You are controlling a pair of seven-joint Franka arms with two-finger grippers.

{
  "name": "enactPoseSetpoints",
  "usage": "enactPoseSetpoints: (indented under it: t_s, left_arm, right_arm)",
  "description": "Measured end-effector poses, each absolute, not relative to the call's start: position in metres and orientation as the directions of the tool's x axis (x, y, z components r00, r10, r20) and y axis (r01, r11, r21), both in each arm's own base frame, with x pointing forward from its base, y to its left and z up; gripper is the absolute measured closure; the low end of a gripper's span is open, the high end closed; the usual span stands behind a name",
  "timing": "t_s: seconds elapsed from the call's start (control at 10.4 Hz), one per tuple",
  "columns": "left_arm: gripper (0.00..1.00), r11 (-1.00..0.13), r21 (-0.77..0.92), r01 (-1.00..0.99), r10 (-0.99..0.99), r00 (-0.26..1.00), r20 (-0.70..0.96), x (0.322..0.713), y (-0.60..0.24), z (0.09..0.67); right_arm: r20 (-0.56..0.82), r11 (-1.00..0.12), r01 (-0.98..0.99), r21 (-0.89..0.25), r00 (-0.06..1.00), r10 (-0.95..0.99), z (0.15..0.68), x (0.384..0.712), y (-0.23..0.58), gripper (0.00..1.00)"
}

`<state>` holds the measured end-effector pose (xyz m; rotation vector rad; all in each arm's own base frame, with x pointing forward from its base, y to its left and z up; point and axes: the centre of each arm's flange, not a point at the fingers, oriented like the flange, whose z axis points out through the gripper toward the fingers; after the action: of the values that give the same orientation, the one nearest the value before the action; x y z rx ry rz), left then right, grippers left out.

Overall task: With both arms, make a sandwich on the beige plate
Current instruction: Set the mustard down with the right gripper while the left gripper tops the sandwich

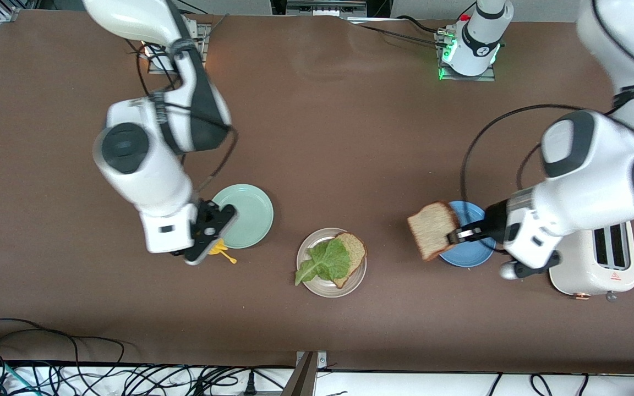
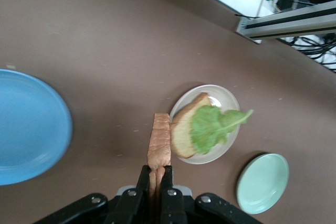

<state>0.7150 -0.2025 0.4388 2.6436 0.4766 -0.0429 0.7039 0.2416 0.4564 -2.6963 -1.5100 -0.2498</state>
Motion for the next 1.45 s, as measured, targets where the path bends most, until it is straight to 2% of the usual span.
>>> enactPoseSetpoints:
  t_s: [0.19, 0.48, 0.87, 1.25, 1.45]
  left_arm:
    - [0.90, -0.751, 0.536, 0.386, 0.381, 0.916, -0.125, 0.720, -0.257, 0.406]
    - [0.90, -0.658, 0.633, 0.407, 0.445, 0.889, -0.109, 0.723, -0.305, 0.361]
    - [0.90, -0.618, 0.667, 0.417, 0.495, 0.865, -0.082, 0.716, -0.342, 0.292]
    - [0.89, -0.604, 0.685, 0.407, 0.531, 0.846, -0.035, 0.717, -0.342, 0.248]
    - [0.67, -0.596, 0.690, 0.410, 0.550, 0.835, -0.021, 0.726, -0.326, 0.251]
  right_arm:
    - [0.280, -0.449, 0.890, -0.076, 0.451, 0.847, 0.442, 0.709, 0.172, 0.90]
    - [0.475, -0.313, 0.934, -0.169, 0.356, 0.805, 0.390, 0.700, 0.101, 0.90]
    - [0.687, -0.169, 0.973, -0.158, 0.231, 0.689, 0.307, 0.669, 0.024, 0.90]
    - [0.839, -0.063, 0.988, -0.139, 0.151, 0.522, 0.223, 0.631, -0.006, 0.90]
    - [0.869, -0.052, 0.990, -0.134, 0.142, 0.475, 0.185, 0.623, -0.010, 0.90]
